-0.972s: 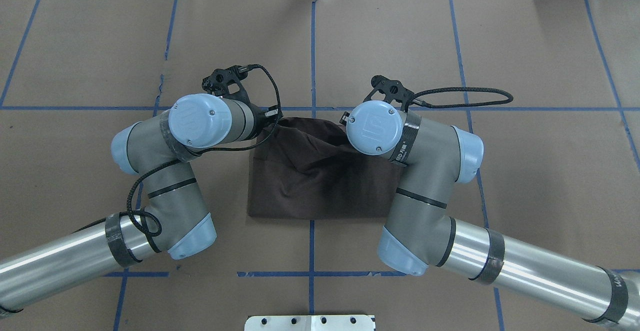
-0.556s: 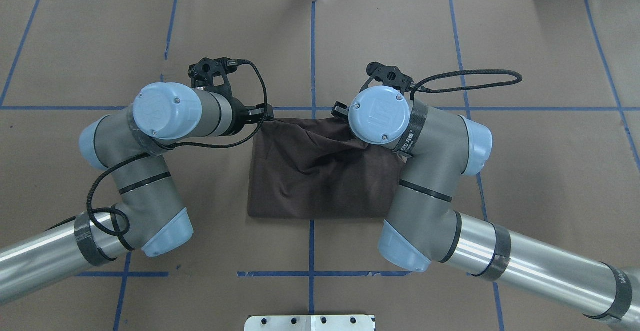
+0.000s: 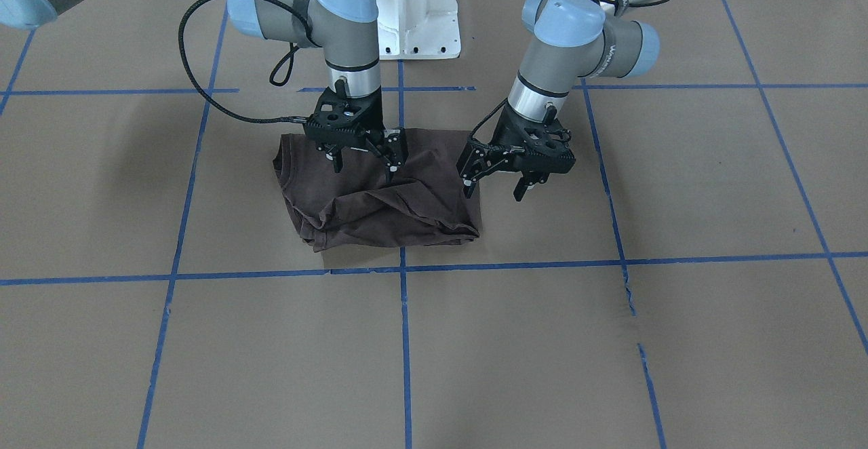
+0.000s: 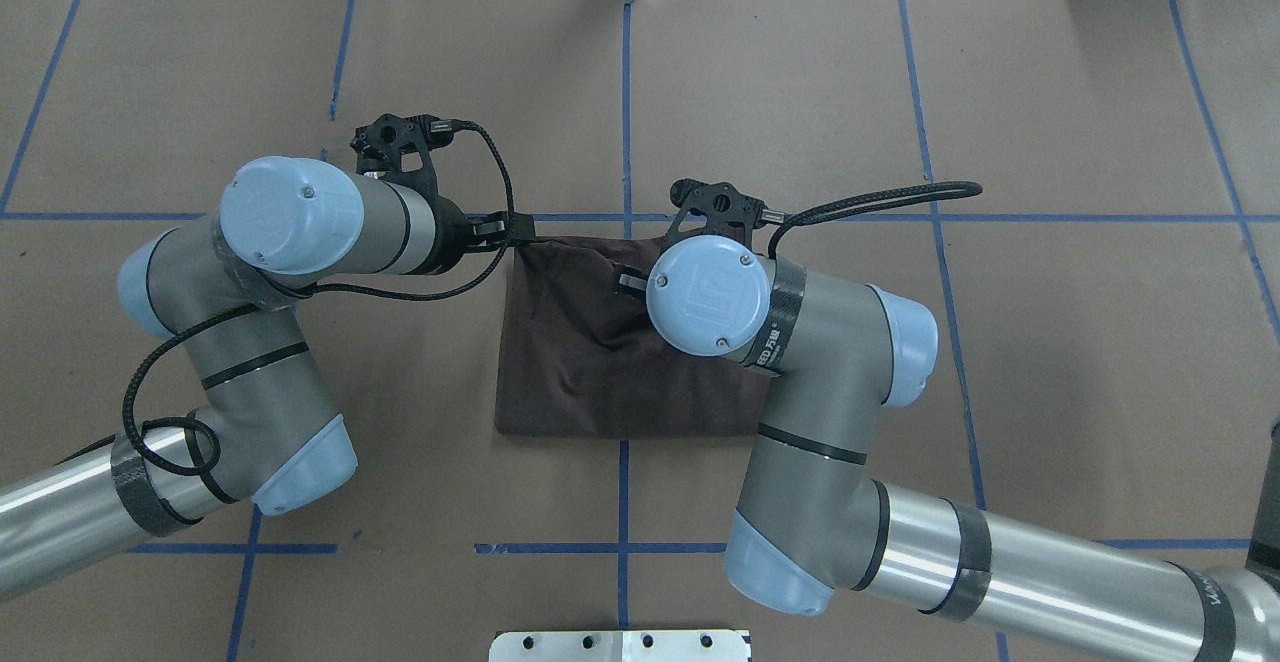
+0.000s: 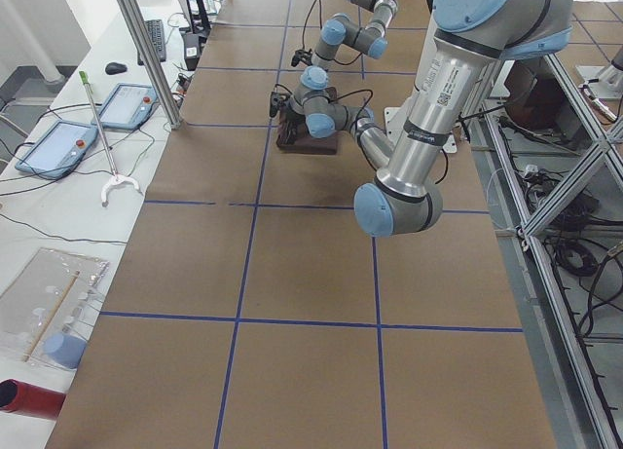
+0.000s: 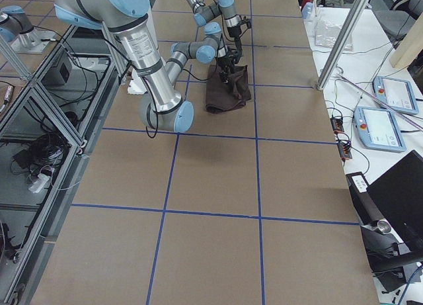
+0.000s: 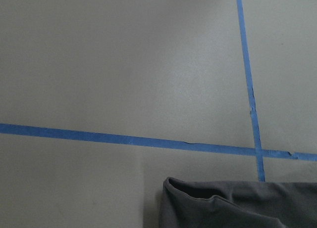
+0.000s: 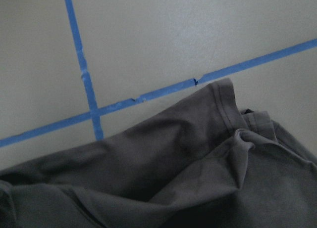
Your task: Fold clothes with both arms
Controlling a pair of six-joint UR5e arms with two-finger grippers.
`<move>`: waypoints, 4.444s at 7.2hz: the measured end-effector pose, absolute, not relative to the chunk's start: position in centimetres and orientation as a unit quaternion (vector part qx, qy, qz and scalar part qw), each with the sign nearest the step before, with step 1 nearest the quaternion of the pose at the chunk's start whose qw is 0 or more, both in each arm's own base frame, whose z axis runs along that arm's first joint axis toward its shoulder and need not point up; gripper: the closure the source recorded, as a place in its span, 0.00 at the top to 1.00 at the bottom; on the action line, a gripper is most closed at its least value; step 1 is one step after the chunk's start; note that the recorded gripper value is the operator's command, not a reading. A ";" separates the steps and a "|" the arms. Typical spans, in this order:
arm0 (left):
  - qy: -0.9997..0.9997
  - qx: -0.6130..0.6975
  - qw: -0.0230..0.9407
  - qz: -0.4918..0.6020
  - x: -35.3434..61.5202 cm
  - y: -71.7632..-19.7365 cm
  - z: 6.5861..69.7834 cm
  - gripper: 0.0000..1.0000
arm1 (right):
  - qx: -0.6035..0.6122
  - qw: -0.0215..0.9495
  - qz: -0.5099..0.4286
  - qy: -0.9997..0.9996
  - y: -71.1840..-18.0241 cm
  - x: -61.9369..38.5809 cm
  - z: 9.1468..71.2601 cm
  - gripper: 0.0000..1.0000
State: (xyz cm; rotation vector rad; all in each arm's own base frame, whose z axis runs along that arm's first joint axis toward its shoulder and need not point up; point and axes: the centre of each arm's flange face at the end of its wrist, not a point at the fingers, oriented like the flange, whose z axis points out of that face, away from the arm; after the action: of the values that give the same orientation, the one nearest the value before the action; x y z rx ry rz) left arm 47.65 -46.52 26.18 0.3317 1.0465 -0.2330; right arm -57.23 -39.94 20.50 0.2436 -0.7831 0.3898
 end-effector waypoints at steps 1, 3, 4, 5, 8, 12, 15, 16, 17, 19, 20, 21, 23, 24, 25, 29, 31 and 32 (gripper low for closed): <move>0.497 0.156 0.846 -0.112 47.6 -46.5 26.2 1.00 | 0.127 0.907 0.167 -0.364 -39.7 -58.8 21.1 1.00; 0.497 0.156 0.846 -0.113 47.6 -46.5 26.2 1.00 | 0.135 0.920 0.147 -0.336 -40.6 -60.8 22.6 1.00; 0.497 0.156 0.846 -0.113 47.5 -46.5 26.2 1.00 | 0.138 0.925 0.144 -0.324 -41.6 -61.0 23.4 1.00; 0.498 0.156 0.846 -0.113 47.6 -46.4 26.1 1.00 | 0.143 0.928 0.146 -0.311 -43.4 -60.6 24.2 1.00; 0.502 0.157 0.843 -0.112 47.4 -46.3 25.6 1.00 | 0.152 0.939 0.167 -0.261 -52.7 -57.4 26.6 1.00; 0.508 0.130 0.839 -0.147 49.8 -46.7 24.3 0.64 | 0.116 0.931 0.166 -0.303 -59.7 -51.3 24.9 1.00; 0.482 0.079 0.840 -0.234 53.2 -48.8 23.2 0.62 | 0.113 0.927 0.159 -0.321 -59.6 -50.8 24.4 1.00; 0.462 0.070 0.850 -0.245 53.7 -49.2 22.2 0.62 | 0.114 0.927 0.159 -0.321 -59.6 -50.7 24.3 1.00; 0.446 0.064 0.857 -0.251 54.4 -49.6 21.6 0.62 | 0.114 0.926 0.158 -0.322 -59.5 -50.6 24.4 1.00; 0.421 0.056 0.868 -0.259 57.3 -51.4 20.9 0.63 | 0.114 0.927 0.156 -0.322 -59.1 -50.2 25.0 1.00; 0.412 0.053 0.871 -0.260 58.2 -52.0 21.0 0.63 | 0.115 0.927 0.155 -0.321 -59.0 -50.1 25.2 1.00; 0.406 0.051 0.875 -0.260 58.8 -52.3 21.2 0.63 | 0.115 0.928 0.154 -0.320 -58.9 -50.0 25.4 1.00; 0.393 0.050 0.882 -0.255 59.5 -52.7 21.7 0.63 | 0.114 0.928 0.154 -0.319 -58.9 -50.0 25.7 1.00; 0.385 0.049 0.887 -0.249 59.4 -52.6 21.4 0.63 | 0.114 0.929 0.153 -0.318 -58.9 -50.0 25.8 1.00; 0.380 0.049 0.891 -0.245 59.0 -52.3 20.9 0.63 | 0.114 0.929 0.153 -0.318 -58.9 -49.9 26.0 1.00; 0.370 0.046 0.896 -0.240 58.8 -51.9 21.1 0.61 | 0.113 0.929 0.153 -0.317 -58.8 -49.9 26.2 1.00; 0.367 0.044 0.899 -0.237 59.4 -51.4 21.5 0.57 | 0.113 0.929 0.153 -0.316 -58.8 -49.9 26.4 1.00; 0.366 0.043 0.899 -0.235 59.6 -51.1 21.6 0.42 | 0.113 0.930 0.153 -0.316 -58.8 -49.8 26.5 1.00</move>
State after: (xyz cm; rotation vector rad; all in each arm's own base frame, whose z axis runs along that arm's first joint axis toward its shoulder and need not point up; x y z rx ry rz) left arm 59.62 -51.11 21.55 0.0895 0.7581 -0.4864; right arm -49.84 -58.78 26.52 0.2306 -0.6468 0.3134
